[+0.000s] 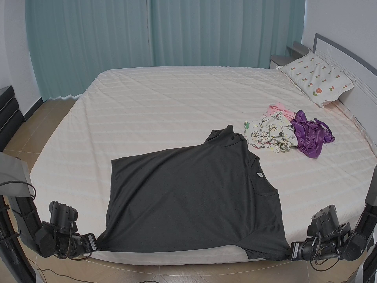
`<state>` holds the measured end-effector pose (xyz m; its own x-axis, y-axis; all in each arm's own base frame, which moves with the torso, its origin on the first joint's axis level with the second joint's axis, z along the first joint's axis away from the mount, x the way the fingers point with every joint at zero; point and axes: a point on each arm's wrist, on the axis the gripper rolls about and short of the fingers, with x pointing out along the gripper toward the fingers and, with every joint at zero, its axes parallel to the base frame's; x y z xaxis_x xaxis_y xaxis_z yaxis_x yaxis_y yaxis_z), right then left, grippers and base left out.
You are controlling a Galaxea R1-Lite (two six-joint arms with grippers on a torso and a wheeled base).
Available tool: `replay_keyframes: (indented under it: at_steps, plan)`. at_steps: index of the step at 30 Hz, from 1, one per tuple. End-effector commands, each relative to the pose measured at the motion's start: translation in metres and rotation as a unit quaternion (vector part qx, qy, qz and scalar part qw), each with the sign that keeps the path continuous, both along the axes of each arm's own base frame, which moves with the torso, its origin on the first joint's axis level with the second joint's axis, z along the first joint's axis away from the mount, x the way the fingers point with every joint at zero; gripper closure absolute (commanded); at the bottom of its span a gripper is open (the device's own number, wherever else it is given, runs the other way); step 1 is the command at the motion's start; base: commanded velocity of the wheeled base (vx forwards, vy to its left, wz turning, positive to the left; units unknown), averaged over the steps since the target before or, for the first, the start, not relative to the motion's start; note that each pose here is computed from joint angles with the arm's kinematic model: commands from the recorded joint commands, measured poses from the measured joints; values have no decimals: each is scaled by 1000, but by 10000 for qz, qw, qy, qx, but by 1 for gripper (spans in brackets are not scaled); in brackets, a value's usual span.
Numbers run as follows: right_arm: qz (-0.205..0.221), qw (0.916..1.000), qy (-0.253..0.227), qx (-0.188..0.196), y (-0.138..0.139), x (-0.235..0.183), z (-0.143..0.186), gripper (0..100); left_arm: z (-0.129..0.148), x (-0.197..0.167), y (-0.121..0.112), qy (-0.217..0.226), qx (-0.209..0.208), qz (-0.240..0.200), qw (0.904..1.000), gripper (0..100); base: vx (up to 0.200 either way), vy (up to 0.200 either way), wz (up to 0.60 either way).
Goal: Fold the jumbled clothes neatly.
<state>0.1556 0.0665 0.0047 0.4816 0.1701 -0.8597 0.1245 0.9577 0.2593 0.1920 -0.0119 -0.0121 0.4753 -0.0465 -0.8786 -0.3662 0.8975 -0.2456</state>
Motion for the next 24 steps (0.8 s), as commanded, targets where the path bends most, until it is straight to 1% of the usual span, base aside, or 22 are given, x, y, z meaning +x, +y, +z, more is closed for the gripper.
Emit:
replay_keyframes:
  at_steps: [1,4,5,10,12,13,16,18,24]
  plan:
    - [-87,9984,-517,216,1,12,15,100,19,13,0,-536,-78,72,9985,100,0,0,0]
    - [-125,9967,-744,308,4,22,21,100,23,20,-1,-597,-88,68,9982,100,0,0,0]
    - [-210,9950,-904,360,4,32,26,100,25,27,-1,-566,-90,74,9983,100,0,0,0]
    - [-334,9919,-1141,445,7,56,29,100,36,53,-2,-512,-170,227,9983,100,0,0,0]
    - [-346,9916,-1165,446,7,58,30,100,36,55,-2,-489,-173,234,9984,100,0,0,0]
    - [-409,9892,-1315,500,8,71,33,100,40,66,-2,-419,-179,255,9986,100,0,0,0]
    - [-462,9885,-1347,504,8,79,35,100,43,72,-3,-419,-183,261,9986,100,0,0,0]
    - [-545,9867,-1438,519,9,94,40,100,47,80,1,-489,-185,337,9981,100,0,0,0]
    - [-712,9837,-1563,529,5,117,49,100,41,90,7,-470,-154,457,9977,100,0,0,0]
